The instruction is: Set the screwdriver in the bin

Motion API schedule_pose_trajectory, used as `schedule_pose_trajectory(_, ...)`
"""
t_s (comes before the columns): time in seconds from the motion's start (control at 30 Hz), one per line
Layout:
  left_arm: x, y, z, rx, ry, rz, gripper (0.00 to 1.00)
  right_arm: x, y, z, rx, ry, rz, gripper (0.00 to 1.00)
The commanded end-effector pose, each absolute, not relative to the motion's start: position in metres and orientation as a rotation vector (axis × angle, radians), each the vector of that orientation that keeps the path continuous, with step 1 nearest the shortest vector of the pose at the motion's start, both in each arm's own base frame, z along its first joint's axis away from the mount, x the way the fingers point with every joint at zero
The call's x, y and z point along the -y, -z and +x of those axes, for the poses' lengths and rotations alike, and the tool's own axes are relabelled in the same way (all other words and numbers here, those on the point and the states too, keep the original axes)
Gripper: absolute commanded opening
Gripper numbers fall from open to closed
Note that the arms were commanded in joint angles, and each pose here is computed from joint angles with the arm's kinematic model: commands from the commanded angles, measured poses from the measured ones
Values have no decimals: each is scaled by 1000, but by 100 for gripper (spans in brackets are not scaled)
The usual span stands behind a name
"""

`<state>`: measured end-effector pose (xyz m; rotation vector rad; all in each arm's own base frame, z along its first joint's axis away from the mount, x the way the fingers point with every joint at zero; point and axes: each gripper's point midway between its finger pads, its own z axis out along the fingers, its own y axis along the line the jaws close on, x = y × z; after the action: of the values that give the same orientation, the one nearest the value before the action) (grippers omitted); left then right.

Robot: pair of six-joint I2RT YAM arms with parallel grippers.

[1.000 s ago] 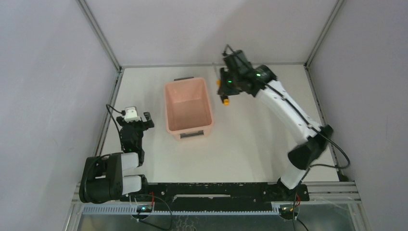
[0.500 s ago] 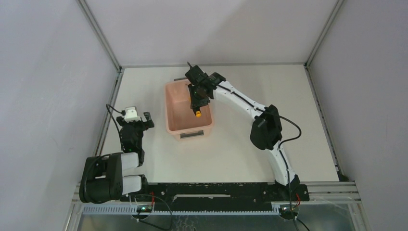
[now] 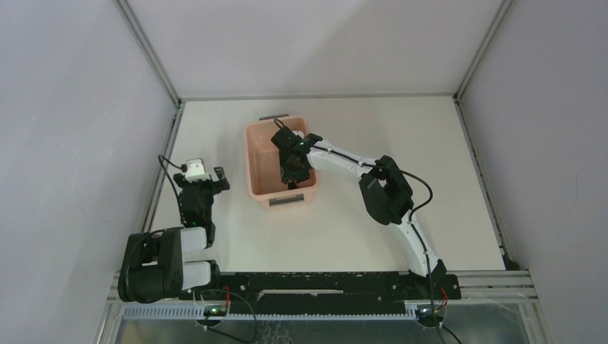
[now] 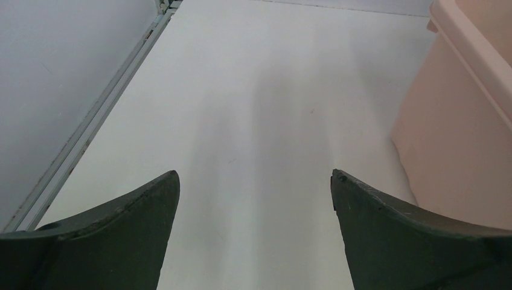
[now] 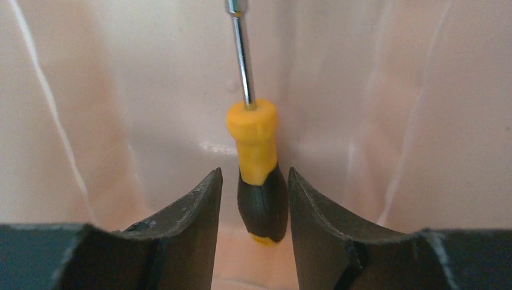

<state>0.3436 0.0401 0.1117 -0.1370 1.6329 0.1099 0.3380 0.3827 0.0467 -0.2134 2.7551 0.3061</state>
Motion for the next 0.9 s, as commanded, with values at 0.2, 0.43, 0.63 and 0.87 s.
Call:
schedule_pose_trajectory(0.2,-40,-136,354,-1562,-117,-124,100,-405,-116,355,-2544,-383,-232,65)
schedule_pose_trajectory(0.43,-40,-136,354,-1562,-116,-123,100,-372,-215,361,-2326,-332,-244,80)
schedule_pose_trajectory(0.63,-40,-137,354,-1562,-115,-123,100,-306,-265,353,-2200,-224,-196,99)
schedule_pose_trajectory(0.87,-40,-136,354,-1562,-117,-124,100,-132,-250,357,-2219,37,93,100)
